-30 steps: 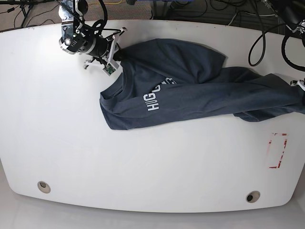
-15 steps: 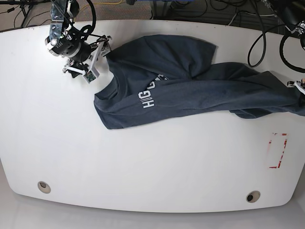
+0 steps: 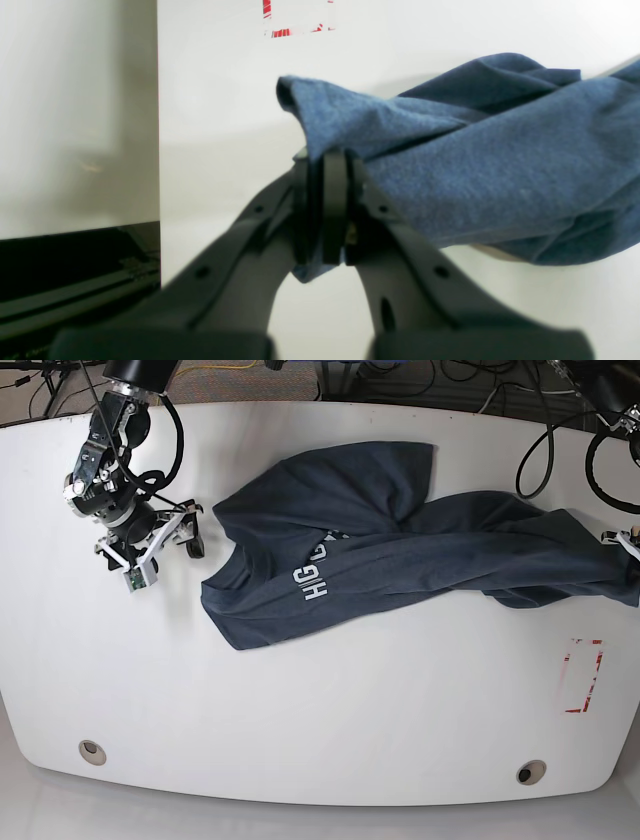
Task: Fold the T-shirt properly
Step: 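Pull the grasped shirt edge with the right gripper away from the left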
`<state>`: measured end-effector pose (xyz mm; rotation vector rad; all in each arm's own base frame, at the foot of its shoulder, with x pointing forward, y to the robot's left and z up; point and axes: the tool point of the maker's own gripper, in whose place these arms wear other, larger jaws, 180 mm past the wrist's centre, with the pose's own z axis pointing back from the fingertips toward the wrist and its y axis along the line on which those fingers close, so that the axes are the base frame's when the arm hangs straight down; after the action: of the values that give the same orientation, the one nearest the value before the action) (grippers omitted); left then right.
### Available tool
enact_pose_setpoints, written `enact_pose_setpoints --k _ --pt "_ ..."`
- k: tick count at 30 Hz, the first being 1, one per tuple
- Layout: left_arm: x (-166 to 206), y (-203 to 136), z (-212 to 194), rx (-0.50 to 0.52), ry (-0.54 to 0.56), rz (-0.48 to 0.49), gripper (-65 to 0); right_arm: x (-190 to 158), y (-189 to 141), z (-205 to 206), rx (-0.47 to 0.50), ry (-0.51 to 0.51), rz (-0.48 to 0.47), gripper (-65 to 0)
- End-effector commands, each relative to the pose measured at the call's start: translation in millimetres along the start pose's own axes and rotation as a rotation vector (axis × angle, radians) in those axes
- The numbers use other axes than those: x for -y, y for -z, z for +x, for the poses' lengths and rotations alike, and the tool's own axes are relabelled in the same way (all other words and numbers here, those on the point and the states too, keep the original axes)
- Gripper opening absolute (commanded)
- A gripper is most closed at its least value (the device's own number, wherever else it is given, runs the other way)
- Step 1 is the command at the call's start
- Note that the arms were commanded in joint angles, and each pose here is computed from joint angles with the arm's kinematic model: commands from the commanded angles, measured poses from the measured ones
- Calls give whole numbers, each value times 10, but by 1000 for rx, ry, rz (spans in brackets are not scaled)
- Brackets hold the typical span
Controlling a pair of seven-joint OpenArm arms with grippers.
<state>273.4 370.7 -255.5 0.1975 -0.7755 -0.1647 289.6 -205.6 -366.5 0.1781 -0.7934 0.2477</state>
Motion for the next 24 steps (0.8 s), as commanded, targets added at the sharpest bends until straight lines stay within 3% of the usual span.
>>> enact_pose_setpoints --k 1,7,24 --pt "-78 -67 134 40 21 24 -650 84 21 195 66 31 9 -160" --pt "-78 -67 134 40 21 24 -650 253 206 320 106 152 37 -160" --pt "-77 -66 121 36 22 24 -650 315 806 707 163 333 148 -162"
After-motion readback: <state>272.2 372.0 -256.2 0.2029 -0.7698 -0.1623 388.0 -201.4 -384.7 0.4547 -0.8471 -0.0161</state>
